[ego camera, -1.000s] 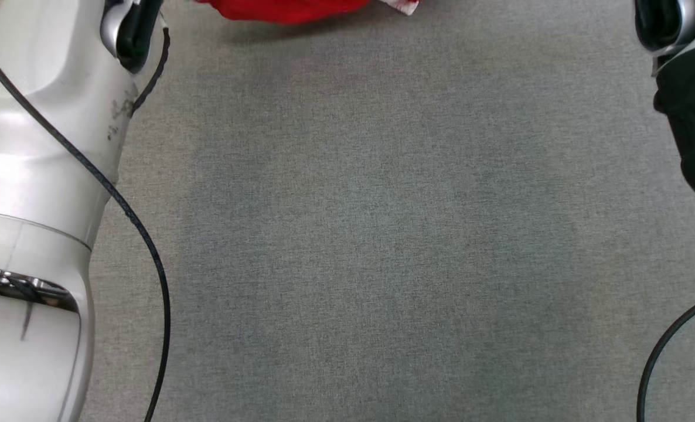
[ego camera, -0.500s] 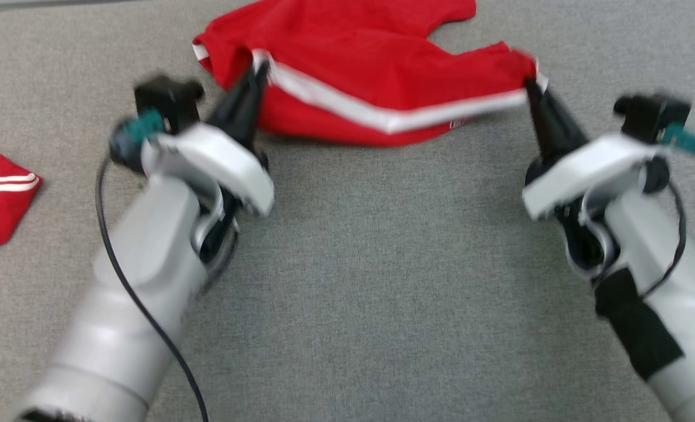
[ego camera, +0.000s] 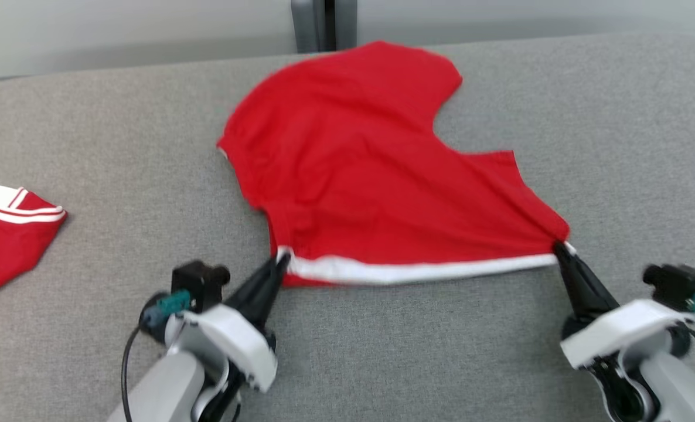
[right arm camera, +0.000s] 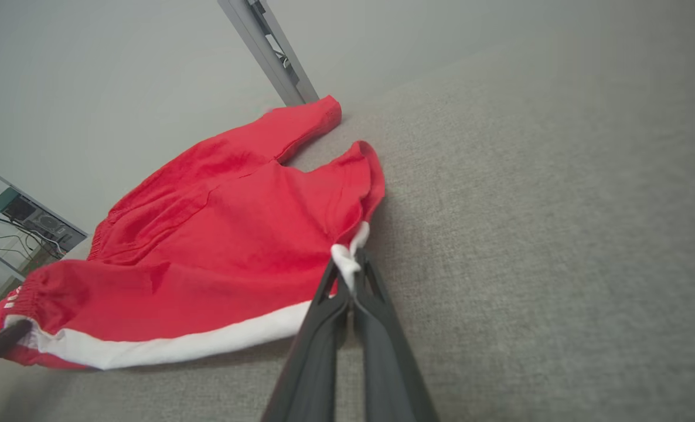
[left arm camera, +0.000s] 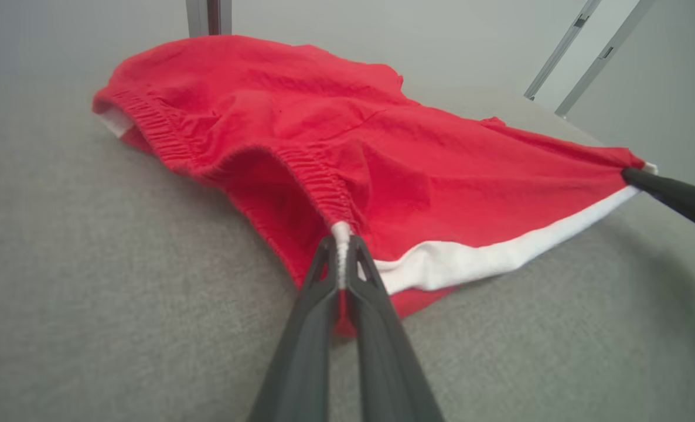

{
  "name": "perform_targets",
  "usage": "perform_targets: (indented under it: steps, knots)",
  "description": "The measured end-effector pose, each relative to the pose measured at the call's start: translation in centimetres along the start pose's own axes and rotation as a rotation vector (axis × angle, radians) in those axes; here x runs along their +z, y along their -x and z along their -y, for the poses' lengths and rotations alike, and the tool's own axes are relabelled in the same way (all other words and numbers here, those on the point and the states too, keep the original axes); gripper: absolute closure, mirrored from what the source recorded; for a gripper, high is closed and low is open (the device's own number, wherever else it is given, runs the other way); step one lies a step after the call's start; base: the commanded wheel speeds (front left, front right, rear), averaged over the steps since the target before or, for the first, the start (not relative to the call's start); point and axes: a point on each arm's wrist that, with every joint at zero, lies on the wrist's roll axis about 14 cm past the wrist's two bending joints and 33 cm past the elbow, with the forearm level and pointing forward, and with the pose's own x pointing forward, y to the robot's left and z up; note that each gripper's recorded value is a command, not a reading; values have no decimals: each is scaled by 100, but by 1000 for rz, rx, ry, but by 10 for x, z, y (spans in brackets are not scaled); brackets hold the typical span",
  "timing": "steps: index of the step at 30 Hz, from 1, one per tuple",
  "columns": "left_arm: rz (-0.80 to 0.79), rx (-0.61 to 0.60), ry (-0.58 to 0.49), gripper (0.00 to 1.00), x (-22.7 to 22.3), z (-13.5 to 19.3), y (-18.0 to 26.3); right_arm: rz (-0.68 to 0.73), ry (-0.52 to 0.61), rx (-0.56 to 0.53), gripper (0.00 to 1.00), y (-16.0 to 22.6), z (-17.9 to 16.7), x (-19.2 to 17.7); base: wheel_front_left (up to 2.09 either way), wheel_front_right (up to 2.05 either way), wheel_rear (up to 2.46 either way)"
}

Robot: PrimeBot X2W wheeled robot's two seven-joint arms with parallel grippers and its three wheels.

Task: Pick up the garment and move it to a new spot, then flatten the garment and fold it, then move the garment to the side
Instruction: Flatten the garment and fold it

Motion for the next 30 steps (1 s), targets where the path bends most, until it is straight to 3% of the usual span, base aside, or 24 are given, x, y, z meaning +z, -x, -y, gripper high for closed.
perform_targets:
  steps: [9, 18, 25, 30]
  knots:
    - [-121, -11, 36, 100, -17, 18, 60, -10, -11, -59, 100, 62, 13, -13, 0, 0, 0]
    - [-238, 8, 62, 100, -23, 30, 108, -126, -16, -79, 100, 106, 6, -27, 0, 0, 0]
    - [-289, 5, 92, 100, -20, 41, 128, -183, 8, -113, 100, 128, 0, -20, 0, 0, 0]
    - [-260, 3, 93, 100, -9, 43, 130, -128, 36, -114, 100, 122, -6, 4, 0, 0, 0]
